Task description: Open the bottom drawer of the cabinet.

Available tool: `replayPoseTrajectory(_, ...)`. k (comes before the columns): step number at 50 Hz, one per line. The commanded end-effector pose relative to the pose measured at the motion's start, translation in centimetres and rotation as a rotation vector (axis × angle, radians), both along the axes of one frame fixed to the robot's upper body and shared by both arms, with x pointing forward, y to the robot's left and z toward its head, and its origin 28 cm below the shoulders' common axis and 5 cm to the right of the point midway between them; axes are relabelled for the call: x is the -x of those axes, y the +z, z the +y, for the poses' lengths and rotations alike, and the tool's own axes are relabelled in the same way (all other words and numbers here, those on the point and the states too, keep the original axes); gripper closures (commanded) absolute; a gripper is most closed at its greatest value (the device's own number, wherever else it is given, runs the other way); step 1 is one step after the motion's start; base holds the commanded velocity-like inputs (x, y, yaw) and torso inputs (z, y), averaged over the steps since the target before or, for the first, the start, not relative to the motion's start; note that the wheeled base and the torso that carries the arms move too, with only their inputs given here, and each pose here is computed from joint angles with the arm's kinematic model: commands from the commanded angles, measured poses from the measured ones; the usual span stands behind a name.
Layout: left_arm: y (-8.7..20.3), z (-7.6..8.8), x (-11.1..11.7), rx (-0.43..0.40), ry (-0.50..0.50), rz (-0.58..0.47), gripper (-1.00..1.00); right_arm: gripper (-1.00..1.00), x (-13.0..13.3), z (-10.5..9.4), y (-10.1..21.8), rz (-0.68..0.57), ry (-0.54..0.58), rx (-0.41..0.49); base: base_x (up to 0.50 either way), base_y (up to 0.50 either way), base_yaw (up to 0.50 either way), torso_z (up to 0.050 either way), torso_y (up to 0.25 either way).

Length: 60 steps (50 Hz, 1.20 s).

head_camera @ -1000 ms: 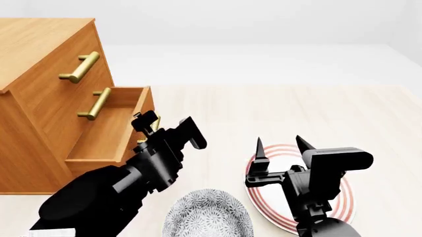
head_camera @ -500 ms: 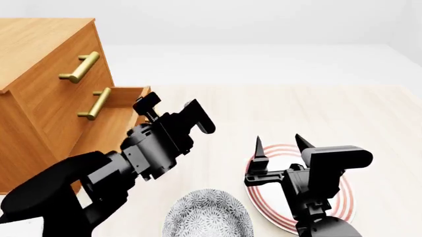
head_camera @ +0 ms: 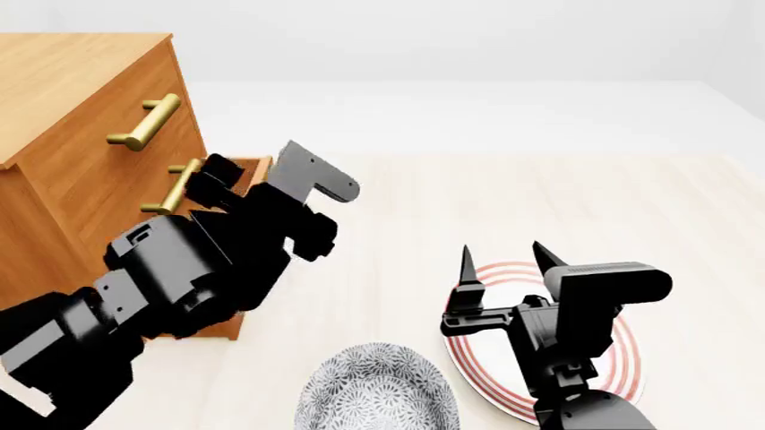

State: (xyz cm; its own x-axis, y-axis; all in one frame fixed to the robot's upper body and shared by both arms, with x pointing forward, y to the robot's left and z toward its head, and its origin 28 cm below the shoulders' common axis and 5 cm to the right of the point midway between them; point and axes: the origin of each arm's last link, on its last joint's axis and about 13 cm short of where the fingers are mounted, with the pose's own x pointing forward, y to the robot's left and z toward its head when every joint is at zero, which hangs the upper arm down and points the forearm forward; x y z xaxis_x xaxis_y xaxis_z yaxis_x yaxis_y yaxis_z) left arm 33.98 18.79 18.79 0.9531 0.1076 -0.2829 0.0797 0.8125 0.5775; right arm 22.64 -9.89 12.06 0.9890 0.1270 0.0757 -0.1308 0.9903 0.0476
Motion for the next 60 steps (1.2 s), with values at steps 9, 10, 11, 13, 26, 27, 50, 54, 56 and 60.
replayPoseTrajectory(9,0.1,1.4,0.6,0.188,0.077,-0.017,-1.00,-1.00,-0.1,0.1,0.0,0.002,0.001,0.003,0.00,0.00,0.00,0.000,0.000)
replayPoseTrajectory(10,0.1,1.4,0.6,0.188,0.077,-0.017,-1.00,-1.00,-0.1,0.1,0.0,0.002,0.001,0.003,0.00,0.00,0.00,0.000,0.000)
replayPoseTrajectory(11,0.1,1.4,0.6,0.188,0.077,-0.017,-1.00,-1.00,-0.1,0.1,0.0,0.002,0.001,0.003,0.00,0.00,0.00,0.000,0.000)
replayPoseTrajectory(13,0.1,1.4,0.5,0.277,0.077,0.027,-1.00,-1.00,-0.1,-0.1,0.1,0.001,-0.002,0.001,0.00,0.00,0.00,0.000,0.000)
replayPoseTrajectory(26,-0.5,1.8,0.2,0.275,0.105,0.046,-1.00,-1.00,-0.2,-0.1,0.3,-0.002,-0.005,0.002,0.00,0.00,0.00,0.000,0.000)
replayPoseTrajectory(27,-0.5,1.8,0.2,0.299,0.104,0.062,-1.00,-1.00,-0.2,-0.1,0.3,-0.003,-0.005,0.002,0.00,0.00,0.00,0.000,0.000)
replayPoseTrajectory(50,-2.8,2.9,-0.9,0.353,0.171,0.132,-1.00,-1.00,-0.1,-0.1,-0.1,0.006,-0.009,0.001,0.00,0.00,0.00,0.000,0.000)
replayPoseTrajectory(54,-2.8,2.9,-0.9,0.353,0.171,0.132,-1.00,-1.00,-0.1,-0.1,-0.1,0.006,-0.009,0.001,0.00,0.00,0.00,0.000,0.000)
replayPoseTrajectory(56,-2.8,2.9,-0.9,0.353,0.171,0.132,-1.00,-1.00,-0.1,-0.1,-0.1,0.006,-0.009,0.001,0.00,0.00,0.00,0.000,0.000)
replayPoseTrajectory(60,-3.7,3.4,-1.2,0.377,0.191,0.160,-1.00,-1.00,0.0,-0.1,-0.1,0.007,-0.008,0.001,0.00,0.00,0.00,0.000,0.000)
